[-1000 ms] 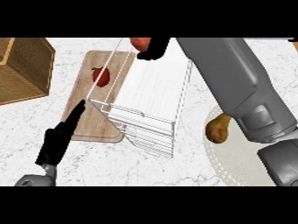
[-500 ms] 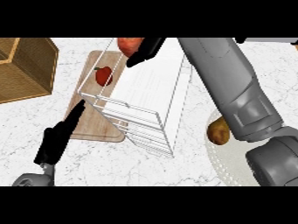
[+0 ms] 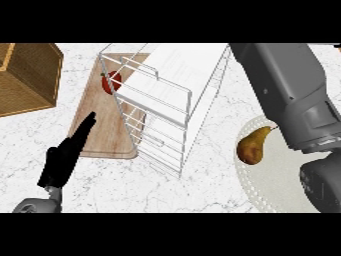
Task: Pick the squash from the placemat and place it in the tiered shelf
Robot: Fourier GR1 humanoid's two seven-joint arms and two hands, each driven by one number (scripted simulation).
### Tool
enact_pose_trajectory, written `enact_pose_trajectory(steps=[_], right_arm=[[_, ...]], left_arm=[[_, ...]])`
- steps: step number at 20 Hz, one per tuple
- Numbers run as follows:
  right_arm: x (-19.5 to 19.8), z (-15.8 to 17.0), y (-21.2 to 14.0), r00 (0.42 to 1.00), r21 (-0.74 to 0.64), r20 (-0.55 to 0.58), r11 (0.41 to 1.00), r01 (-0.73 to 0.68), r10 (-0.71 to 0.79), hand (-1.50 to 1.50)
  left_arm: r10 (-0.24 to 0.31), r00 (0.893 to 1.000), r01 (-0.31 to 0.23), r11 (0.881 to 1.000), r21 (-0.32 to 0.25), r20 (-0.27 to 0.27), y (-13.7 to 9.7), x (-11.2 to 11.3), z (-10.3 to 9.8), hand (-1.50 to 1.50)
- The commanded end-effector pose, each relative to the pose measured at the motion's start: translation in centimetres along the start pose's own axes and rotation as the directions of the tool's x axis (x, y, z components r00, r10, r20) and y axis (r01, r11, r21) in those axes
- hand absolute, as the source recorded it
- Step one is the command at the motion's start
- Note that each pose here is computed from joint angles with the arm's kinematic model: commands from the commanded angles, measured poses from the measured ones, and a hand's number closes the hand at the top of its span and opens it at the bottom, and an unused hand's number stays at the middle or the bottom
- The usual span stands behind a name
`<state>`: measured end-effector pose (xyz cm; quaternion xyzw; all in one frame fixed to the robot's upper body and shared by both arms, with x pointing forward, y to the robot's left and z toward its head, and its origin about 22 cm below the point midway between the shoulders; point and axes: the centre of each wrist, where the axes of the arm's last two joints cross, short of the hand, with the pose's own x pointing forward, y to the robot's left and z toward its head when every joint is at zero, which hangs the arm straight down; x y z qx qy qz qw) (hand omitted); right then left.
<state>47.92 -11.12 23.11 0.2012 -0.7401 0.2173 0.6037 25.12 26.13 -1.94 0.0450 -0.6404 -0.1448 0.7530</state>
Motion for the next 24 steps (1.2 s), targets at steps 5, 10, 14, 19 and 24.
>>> enact_pose_trajectory(steps=[5, 10, 14, 19, 24], right_arm=[[2.8, 6.5, -11.2, 0.997, -0.329, -0.065, 0.942, -0.065, 0.046, -1.5], [2.5, 11.8, -16.4, 0.997, -0.299, -0.032, 0.952, -0.071, 0.064, -1.5], [3.2, 13.9, -18.3, 0.996, -0.296, 0.013, 0.952, -0.081, 0.089, -1.5], [4.5, 16.0, -20.0, 0.989, -0.228, 0.016, 0.964, -0.14, 0.147, -1.5], [4.3, 16.4, -20.2, 0.978, -0.239, -0.018, 0.949, -0.205, 0.207, -1.5]], left_arm=[[0.001, 0.999, -0.002, 1.0, -0.022, -0.046, -1.1, 0.1, -0.4, 0.0], [-0.014, 1.0, 0.013, 0.999, -0.05, -0.013, -0.7, 0.5, -0.9, 0.0], [-0.005, 1.0, 0.005, 0.998, -0.064, 0.001, -2.7, 1.2, -1.1, 0.0], [-0.01, 1.0, 0.01, 0.998, -0.058, -0.003, -1.0, 1.6, -1.7, 0.0], [-0.008, 1.0, 0.007, 0.995, -0.097, -0.011, -2.0, 0.3, -0.5, 0.0]])
